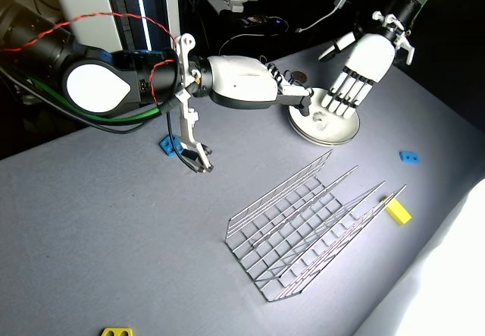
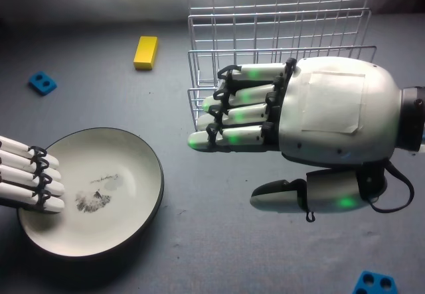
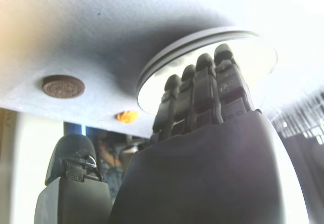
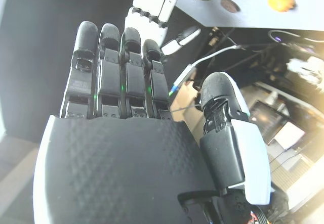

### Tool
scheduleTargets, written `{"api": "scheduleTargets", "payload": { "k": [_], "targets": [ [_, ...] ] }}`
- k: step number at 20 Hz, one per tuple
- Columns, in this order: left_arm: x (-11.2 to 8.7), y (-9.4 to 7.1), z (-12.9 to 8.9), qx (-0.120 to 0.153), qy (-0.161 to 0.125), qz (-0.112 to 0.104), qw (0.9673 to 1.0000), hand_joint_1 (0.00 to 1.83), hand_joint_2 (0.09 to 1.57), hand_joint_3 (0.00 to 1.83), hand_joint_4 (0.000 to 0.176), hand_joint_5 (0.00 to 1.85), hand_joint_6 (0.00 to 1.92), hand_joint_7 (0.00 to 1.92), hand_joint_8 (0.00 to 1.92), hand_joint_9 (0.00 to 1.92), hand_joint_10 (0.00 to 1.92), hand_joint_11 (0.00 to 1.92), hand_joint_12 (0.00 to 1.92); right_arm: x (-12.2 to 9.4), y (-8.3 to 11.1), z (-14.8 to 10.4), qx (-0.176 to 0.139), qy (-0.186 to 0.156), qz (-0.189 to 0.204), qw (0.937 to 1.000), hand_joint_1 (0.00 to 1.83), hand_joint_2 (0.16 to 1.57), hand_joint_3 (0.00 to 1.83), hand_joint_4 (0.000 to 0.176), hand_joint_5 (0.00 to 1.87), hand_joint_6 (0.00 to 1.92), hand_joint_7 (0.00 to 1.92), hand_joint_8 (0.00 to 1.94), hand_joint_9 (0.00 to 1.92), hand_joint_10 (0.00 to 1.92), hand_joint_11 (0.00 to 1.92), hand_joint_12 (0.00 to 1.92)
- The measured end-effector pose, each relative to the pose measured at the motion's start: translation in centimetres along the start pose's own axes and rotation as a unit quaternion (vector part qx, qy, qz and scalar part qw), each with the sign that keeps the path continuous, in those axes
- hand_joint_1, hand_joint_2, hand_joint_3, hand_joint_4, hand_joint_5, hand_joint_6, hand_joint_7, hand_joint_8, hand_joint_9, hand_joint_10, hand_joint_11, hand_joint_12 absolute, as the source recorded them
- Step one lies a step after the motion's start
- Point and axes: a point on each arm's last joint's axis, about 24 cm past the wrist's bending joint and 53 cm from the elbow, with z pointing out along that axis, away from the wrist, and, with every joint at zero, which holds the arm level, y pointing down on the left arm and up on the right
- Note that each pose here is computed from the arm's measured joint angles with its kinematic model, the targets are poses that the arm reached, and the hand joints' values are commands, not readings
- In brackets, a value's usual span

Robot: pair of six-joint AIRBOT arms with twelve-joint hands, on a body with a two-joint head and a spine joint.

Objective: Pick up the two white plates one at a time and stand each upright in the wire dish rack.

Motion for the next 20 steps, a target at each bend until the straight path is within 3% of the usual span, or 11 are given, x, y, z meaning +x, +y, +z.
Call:
{"api": "scheduleTargets", "payload": {
  "k": [3, 5, 8, 10, 11, 13, 15, 16, 17, 20],
  "targets": [
    [0.5, 0.0, 0.0, 0.001, 0.007, 0.003, 1.0000, 0.00, 1.08, 0.00, 0.000, 0.00, 0.00, 0.00, 0.00, 0.00, 0.00, 0.00, 0.00, -0.1, -0.5, 0.1, 0.011, 0.001, 0.007, 0.9999, 0.00, 1.35, 0.00, 0.000, 0.30, 0.00, 0.34, 0.00, 0.29, 0.01, 0.00, 0.84],
    [0.9, 0.0, 0.0, 0.000, 0.015, 0.008, 0.9999, 0.00, 1.09, 0.00, 0.000, 0.00, 0.00, 0.00, 0.00, 0.00, 0.00, 0.00, 0.00, 0.3, -0.6, 0.4, 0.013, 0.006, -0.012, 0.9998, 0.03, 1.35, 0.00, 0.000, 0.30, 0.00, 0.35, 0.00, 0.30, 0.01, 0.00, 0.88],
    [1.1, 0.1, 0.0, 0.001, 0.016, 0.007, 0.9998, 0.00, 1.08, 0.00, 0.000, 0.00, 0.00, 0.00, 0.00, 0.00, 0.00, 0.00, 0.00, 0.9, 0.2, 1.2, 0.003, 0.011, -0.028, 0.9996, 0.00, 1.34, 0.00, 0.000, 0.18, 0.00, 0.20, 0.00, 0.17, 0.00, 0.00, 0.55],
    [1.3, 0.2, 0.1, 0.003, 0.018, 0.007, 0.9998, 0.00, 1.09, 0.00, 0.000, 0.00, 0.00, 0.00, 0.00, 0.00, 0.00, 0.00, 0.00, 0.5, 0.6, 1.9, -0.001, 0.009, -0.044, 0.9990, 0.20, 1.30, 0.00, 0.000, 0.11, 0.00, 0.12, 0.00, 0.09, 0.00, 0.00, 0.35],
    [1.3, 0.3, 0.1, 0.003, 0.018, 0.007, 0.9998, 0.00, 1.08, 0.00, 0.000, 0.00, 0.00, 0.00, 0.00, 0.00, 0.00, 0.00, 0.00, 0.4, 0.8, 2.2, -0.003, 0.005, -0.041, 0.9991, 0.47, 1.21, 0.00, 0.000, 0.05, 0.00, 0.05, 0.00, 0.02, 0.00, 0.00, 0.10],
    [1.6, 0.3, 0.1, 0.003, 0.023, 0.007, 0.9997, 0.00, 1.08, 0.00, 0.000, 0.00, 0.00, 0.00, 0.00, 0.00, 0.00, 0.00, 0.00, 0.6, 0.8, 2.9, -0.005, 0.006, -0.039, 0.9992, 0.61, 1.14, 0.00, 0.000, 0.00, 0.00, 0.00, 0.00, 0.00, 0.00, 0.00, 0.00],
    [1.7, 0.4, 0.2, 0.003, 0.024, 0.005, 0.9997, 0.00, 1.08, 0.00, 0.000, 0.00, 0.00, 0.00, 0.00, 0.00, 0.00, 0.00, 0.00, 1.0, 0.7, 3.3, -0.010, 0.012, 0.019, 0.9997, 0.85, 1.05, 0.00, 0.000, 0.00, 0.00, 0.00, 0.00, 0.00, 0.00, 0.01, 0.01],
    [1.7, 0.4, 0.3, 0.004, 0.024, 0.005, 0.9997, 0.00, 1.07, 0.00, 0.000, 0.00, 0.00, 0.00, 0.00, 0.00, 0.00, 0.00, 0.00, 0.9, 0.8, 3.2, -0.018, 0.015, 0.038, 0.9990, 0.95, 0.95, 0.00, 0.000, 0.02, 0.04, 0.01, 0.01, 0.01, 0.00, 0.00, 0.23],
    [1.8, 0.4, 0.4, 0.004, 0.025, 0.004, 0.9997, 0.00, 1.08, 0.00, 0.000, 0.00, 0.00, 0.00, 0.00, 0.00, 0.00, 0.00, 0.00, 0.4, 0.7, 3.2, -0.026, 0.014, 0.050, 0.9983, 1.03, 0.91, 0.00, 0.000, 0.04, 0.05, 0.01, 0.01, 0.00, 0.00, 0.00, 0.27],
    [1.9, 0.2, 0.8, 0.006, 0.023, -0.002, 0.9997, 0.00, 1.08, 0.00, 0.000, 0.00, 0.00, 0.00, 0.00, 0.00, 0.00, 0.00, 0.00, 0.1, 0.3, 4.4, -0.027, 0.017, 0.078, 0.9965, 1.12, 0.89, 0.00, 0.000, 0.12, 0.03, 0.06, 0.01, 0.06, 0.01, 0.00, 0.66]
  ]
}}
